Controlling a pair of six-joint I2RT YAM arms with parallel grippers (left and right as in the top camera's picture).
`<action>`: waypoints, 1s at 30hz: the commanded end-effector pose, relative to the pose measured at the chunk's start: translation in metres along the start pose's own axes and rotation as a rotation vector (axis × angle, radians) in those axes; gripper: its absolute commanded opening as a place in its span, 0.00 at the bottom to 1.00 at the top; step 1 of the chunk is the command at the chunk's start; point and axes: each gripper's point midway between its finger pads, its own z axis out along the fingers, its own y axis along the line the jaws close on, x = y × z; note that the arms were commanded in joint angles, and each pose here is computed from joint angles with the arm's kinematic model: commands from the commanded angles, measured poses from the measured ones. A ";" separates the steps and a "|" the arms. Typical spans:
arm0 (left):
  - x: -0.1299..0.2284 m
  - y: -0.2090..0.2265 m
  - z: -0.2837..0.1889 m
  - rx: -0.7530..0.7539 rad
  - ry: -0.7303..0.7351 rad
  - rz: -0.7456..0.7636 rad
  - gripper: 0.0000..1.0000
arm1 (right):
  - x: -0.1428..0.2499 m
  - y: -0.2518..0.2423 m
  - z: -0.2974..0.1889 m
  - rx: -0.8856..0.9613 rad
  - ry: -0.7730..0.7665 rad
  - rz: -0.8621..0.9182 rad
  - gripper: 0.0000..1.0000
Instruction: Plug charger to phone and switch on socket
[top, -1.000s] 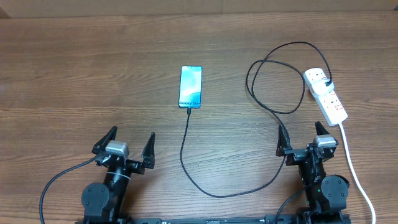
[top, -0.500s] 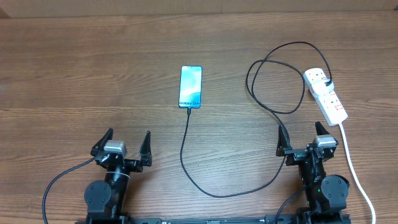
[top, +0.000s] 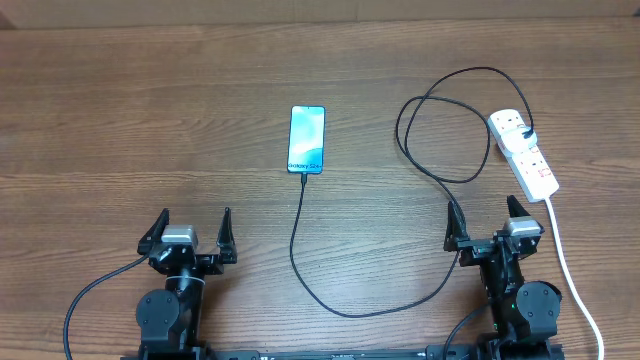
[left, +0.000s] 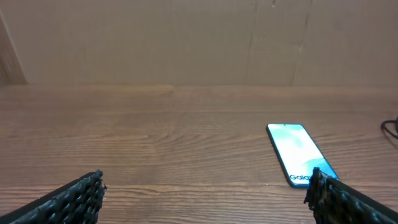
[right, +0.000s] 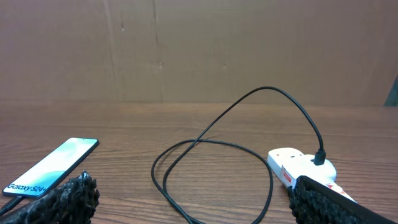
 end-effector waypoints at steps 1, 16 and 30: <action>0.001 0.002 0.000 -0.008 -0.005 0.049 1.00 | 0.001 -0.001 0.000 0.005 -0.005 -0.004 1.00; 0.001 0.002 0.000 -0.007 -0.005 0.047 0.99 | 0.001 -0.001 0.000 0.005 -0.005 -0.004 1.00; 0.000 0.002 0.000 -0.013 -0.008 0.059 1.00 | 0.001 -0.001 0.000 0.005 -0.005 -0.004 1.00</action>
